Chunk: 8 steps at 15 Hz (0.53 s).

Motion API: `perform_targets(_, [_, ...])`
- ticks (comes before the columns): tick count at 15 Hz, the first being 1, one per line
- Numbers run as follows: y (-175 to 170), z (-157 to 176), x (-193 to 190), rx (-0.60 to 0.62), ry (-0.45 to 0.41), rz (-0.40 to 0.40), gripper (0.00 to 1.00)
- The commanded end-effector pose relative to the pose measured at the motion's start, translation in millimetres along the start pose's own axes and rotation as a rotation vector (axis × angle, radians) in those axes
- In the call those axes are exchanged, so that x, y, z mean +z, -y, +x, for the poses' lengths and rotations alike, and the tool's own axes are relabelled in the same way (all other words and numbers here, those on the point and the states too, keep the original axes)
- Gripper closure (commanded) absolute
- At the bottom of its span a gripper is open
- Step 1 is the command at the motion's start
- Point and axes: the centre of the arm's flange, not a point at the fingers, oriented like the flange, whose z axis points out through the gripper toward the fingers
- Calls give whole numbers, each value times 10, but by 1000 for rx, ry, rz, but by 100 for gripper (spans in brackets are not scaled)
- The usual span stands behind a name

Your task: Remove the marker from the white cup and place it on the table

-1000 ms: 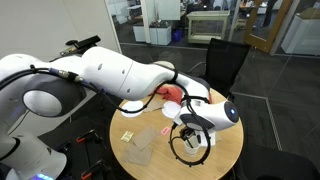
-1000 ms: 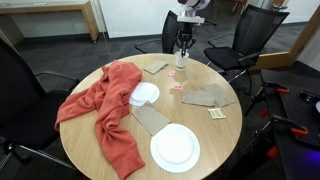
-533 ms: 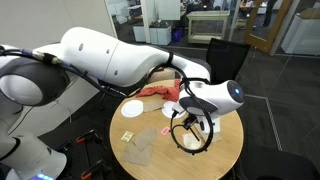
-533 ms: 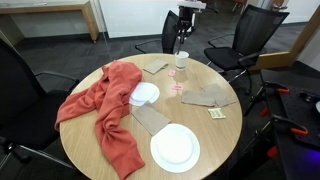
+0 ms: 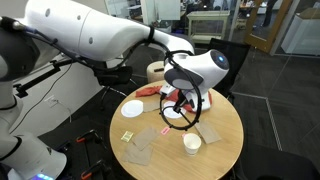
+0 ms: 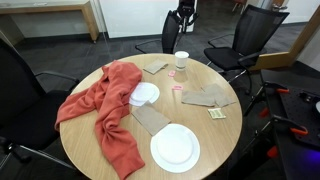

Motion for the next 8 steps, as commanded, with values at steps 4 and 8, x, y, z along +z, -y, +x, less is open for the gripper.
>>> perform_targets(4, [228, -765, 288, -162, -85, -99, 97])
perform_targets(8, [359, -741, 627, -213, -131, -150, 97])
